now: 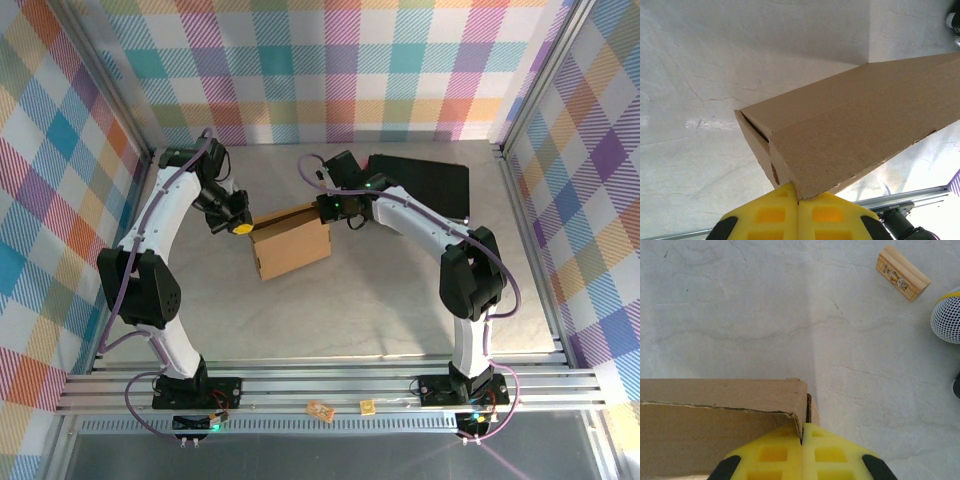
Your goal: Fold the paper box
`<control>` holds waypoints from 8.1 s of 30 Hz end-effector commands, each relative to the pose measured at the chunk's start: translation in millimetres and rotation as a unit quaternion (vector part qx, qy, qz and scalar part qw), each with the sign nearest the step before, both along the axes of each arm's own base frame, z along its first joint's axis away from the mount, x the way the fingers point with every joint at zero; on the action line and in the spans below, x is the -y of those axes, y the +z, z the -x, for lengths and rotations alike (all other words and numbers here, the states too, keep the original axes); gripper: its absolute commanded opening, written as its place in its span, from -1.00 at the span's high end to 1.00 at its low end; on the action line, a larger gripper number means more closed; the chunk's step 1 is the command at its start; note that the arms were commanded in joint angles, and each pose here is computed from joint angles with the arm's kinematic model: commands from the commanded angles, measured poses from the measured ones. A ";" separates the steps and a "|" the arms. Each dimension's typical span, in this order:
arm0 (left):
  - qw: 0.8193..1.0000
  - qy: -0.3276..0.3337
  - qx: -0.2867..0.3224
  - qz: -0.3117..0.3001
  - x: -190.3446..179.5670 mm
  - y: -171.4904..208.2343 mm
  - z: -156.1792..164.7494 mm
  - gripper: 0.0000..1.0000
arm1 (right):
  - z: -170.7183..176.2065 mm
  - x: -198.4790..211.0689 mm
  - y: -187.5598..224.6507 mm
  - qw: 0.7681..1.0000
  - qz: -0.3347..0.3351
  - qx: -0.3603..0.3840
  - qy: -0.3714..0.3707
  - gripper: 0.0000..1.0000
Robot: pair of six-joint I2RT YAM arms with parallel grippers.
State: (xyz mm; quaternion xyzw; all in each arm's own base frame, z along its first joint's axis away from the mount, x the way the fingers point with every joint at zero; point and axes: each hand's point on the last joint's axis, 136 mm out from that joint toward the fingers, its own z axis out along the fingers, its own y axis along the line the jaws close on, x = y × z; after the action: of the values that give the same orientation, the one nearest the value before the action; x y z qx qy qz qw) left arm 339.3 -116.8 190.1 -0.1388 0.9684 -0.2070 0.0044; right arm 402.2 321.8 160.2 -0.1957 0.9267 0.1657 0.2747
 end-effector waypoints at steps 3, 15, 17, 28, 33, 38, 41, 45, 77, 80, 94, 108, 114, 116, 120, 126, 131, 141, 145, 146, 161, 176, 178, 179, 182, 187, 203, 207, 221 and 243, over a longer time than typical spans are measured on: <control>0.999 -0.011 0.028 0.041 17.2 11.6 3.7 1.00 | 37.8 -4.1 -42.0 0.997 0.024 -0.067 0.037 1.00; 0.993 -0.067 0.088 -0.029 13.6 4.8 11.8 1.00 | 42.6 -1.4 -33.7 0.997 0.021 -0.058 0.048 1.00; 0.993 -0.073 0.087 -0.038 12.6 2.4 13.7 1.00 | 43.5 -1.8 -28.8 0.997 0.018 -0.058 0.049 1.00; 0.990 -0.094 0.082 -0.069 12.3 -5.5 18.5 1.00 | 44.1 -0.8 -17.0 0.997 0.002 -0.069 0.047 0.98; 0.994 -0.070 0.075 -0.048 19.0 1.6 16.0 1.00 | 44.3 -2.1 -18.2 0.996 0.001 -0.072 0.051 1.00; 0.997 -0.038 0.067 -0.004 33.0 17.0 10.5 1.00 | 44.8 -2.3 -21.5 0.996 0.001 -0.076 0.050 1.00; 0.998 -0.024 0.050 0.024 42.1 18.2 11.3 1.00 | 45.5 -2.9 -23.0 0.996 0.001 -0.079 0.051 1.00; 0.998 -0.011 0.036 0.050 49.7 18.3 12.5 1.00 | 45.5 -2.1 -26.5 0.995 0.004 -0.083 0.048 1.00; 0.995 -0.086 0.039 -0.027 40.9 -7.5 23.3 1.00 | 43.5 5.6 15.8 0.996 -0.035 -0.087 0.014 0.70; 0.994 -0.093 0.039 -0.039 39.8 -8.8 23.9 1.00 | 44.1 6.4 20.9 0.995 -0.042 -0.086 0.010 0.65; 0.992 -0.105 0.041 -0.062 38.2 -10.0 25.9 1.00 | 47.8 14.8 32.8 0.994 -0.059 -0.093 -0.010 0.27; 0.989 -0.114 0.046 -0.079 38.3 -10.1 26.7 1.00 | 54.5 25.2 26.6 0.992 -0.062 -0.110 -0.026 0.38; 0.986 -0.120 0.054 -0.105 37.1 -9.9 25.9 1.00 | 59.5 37.8 9.2 0.994 -0.029 -0.106 -0.020 0.69; 0.985 -0.120 0.060 -0.112 36.8 -9.3 25.4 1.00 | 60.9 41.0 6.5 0.994 -0.023 -0.101 -0.018 0.89; 0.985 -0.117 0.060 -0.113 37.9 -13.9 27.4 1.00 | 64.0 44.6 -0.5 0.995 -0.015 -0.099 -0.012 1.00; 0.988 -0.097 0.061 -0.100 41.5 -15.8 30.1 1.00 | 69.1 49.3 -9.5 0.995 -0.004 -0.099 -0.008 1.00; 0.992 -0.072 0.074 -0.067 49.6 1.9 30.1 0.79 | 68.2 49.9 -10.8 0.996 0.001 -0.093 -0.008 1.00; 0.996 -0.040 0.084 -0.016 59.7 30.0 37.9 0.26 | 66.2 49.6 -7.7 0.997 0.001 -0.083 -0.007 1.00; 0.997 -0.015 0.072 -0.010 58.4 33.7 43.4 0.16 | 65.4 49.0 -6.7 0.997 -0.002 -0.081 -0.011 1.00; 0.998 -0.005 0.067 -0.012 56.6 33.4 44.7 0.14 | 65.4 48.7 -7.1 0.997 -0.001 -0.081 -0.012 1.00; 0.872 0.472 -0.100 0.085 51.1 55.4 74.4 -0.22 | 67.0 48.0 0.5 0.998 0.000 -0.056 -0.026 1.00; 0.791 0.571 -0.181 0.124 77.4 -0.3 20.4 -0.99 | 69.8 47.2 2.3 0.998 -0.004 -0.049 -0.024 1.00; 0.793 0.566 -0.198 0.110 80.7 -2.3 21.5 -0.99 | 69.8 47.5 2.5 0.999 -0.004 -0.048 -0.025 1.00; 0.792 0.566 -0.206 0.096 79.1 -4.4 23.9 -0.99 | 69.9 47.6 2.8 0.999 -0.004 -0.047 -0.024 1.00; 0.785 0.573 -0.217 0.090 78.2 -12.2 21.7 -0.99 | 70.0 47.6 3.4 0.999 -0.005 -0.045 -0.023 1.00; 0.787 0.564 -0.244 0.054 70.8 -20.1 24.1 -0.99 | 70.2 48.2 2.9 0.999 -0.003 -0.044 -0.022 1.00; 0.788 0.562 -0.250 0.033 66.6 -50.9 27.7 -0.52 | 70.0 46.9 1.9 0.999 -0.006 -0.044 -0.023 1.00; 0.788 0.568 -0.235 0.040 64.3 -48.4 24.1 -0.35 | 70.4 46.1 1.2 0.999 -0.008 -0.045 -0.020 1.00; 0.789 0.568 -0.230 0.043 62.3 -50.0 28.2 0.19 | 71.7 46.0 4.9 0.999 -0.011 -0.046 -0.022 1.00; 0.788 0.573 -0.223 0.039 58.9 -54.8 27.4 0.15 | 86.7 54.7 5.0 0.998 -0.008 -0.050 -0.022 0.72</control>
State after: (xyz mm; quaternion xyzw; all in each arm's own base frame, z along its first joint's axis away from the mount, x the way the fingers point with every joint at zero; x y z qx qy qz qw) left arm 317.5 -182.6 137.3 -0.7047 0.6790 -0.1765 -0.1059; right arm 328.2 274.7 165.0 -0.1611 0.9381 0.1838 0.2456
